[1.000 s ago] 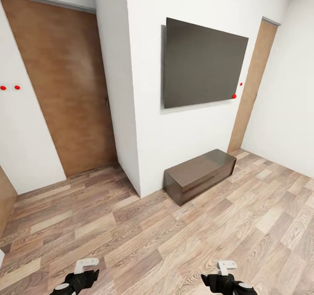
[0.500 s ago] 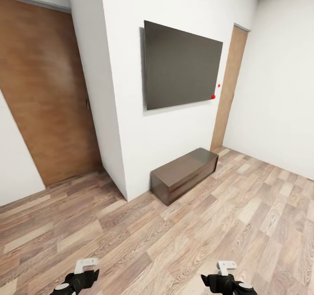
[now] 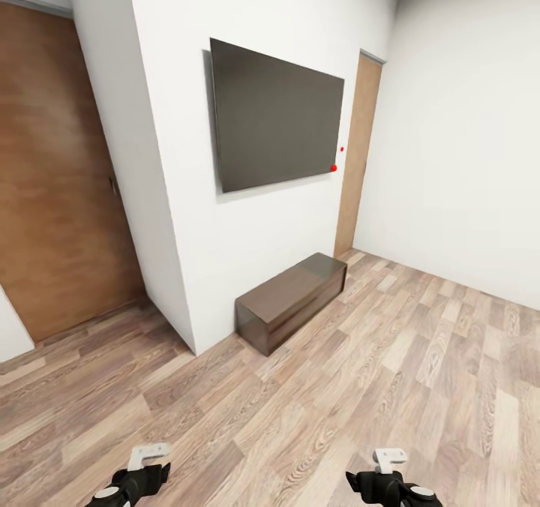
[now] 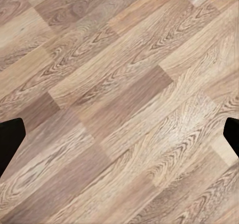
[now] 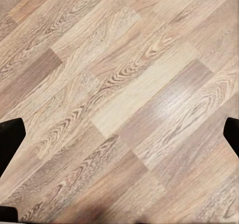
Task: In the bedroom, move the book from the bed onto either nightstand, and place the two sandals side by side next to the bed.
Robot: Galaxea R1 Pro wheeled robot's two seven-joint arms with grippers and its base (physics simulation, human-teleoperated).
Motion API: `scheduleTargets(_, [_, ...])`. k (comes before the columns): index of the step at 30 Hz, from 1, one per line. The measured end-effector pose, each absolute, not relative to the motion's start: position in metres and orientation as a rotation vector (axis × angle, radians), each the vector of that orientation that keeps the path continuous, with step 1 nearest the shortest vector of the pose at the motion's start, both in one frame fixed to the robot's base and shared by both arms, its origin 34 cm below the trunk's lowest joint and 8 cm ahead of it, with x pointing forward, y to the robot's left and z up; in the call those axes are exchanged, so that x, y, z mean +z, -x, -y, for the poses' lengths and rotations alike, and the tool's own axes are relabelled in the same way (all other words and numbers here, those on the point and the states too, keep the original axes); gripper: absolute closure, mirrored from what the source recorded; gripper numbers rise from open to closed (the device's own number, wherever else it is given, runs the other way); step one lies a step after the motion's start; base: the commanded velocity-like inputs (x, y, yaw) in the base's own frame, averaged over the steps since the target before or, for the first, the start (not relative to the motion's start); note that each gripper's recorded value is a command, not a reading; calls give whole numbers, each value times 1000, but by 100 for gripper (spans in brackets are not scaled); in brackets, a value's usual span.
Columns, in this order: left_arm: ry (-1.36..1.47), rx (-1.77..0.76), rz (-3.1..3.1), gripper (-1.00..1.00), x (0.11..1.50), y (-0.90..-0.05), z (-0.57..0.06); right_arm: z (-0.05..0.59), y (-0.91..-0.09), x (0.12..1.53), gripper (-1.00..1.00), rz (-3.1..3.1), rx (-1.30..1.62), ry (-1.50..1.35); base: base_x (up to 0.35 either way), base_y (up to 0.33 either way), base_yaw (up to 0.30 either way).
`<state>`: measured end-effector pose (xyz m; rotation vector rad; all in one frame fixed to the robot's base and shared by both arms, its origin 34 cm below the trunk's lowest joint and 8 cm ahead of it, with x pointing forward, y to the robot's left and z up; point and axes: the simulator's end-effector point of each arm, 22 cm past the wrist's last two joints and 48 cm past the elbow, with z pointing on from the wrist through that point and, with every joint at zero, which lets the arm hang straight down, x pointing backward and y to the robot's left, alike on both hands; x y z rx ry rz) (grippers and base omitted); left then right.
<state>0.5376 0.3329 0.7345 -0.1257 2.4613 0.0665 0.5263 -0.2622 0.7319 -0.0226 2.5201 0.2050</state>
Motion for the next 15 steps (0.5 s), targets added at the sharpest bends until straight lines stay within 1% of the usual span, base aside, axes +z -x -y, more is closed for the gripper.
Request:
scheduleTargets(9, [125,66,-2454,-100,737,-539,-333,262,-528,735,-100,-2513,205,23,73,93,-261])
scheduleTargets(15, [125,65,-2450,-100,739,-541,-333,262,-529,737,-100,-2509,205,24,112,131,-261])
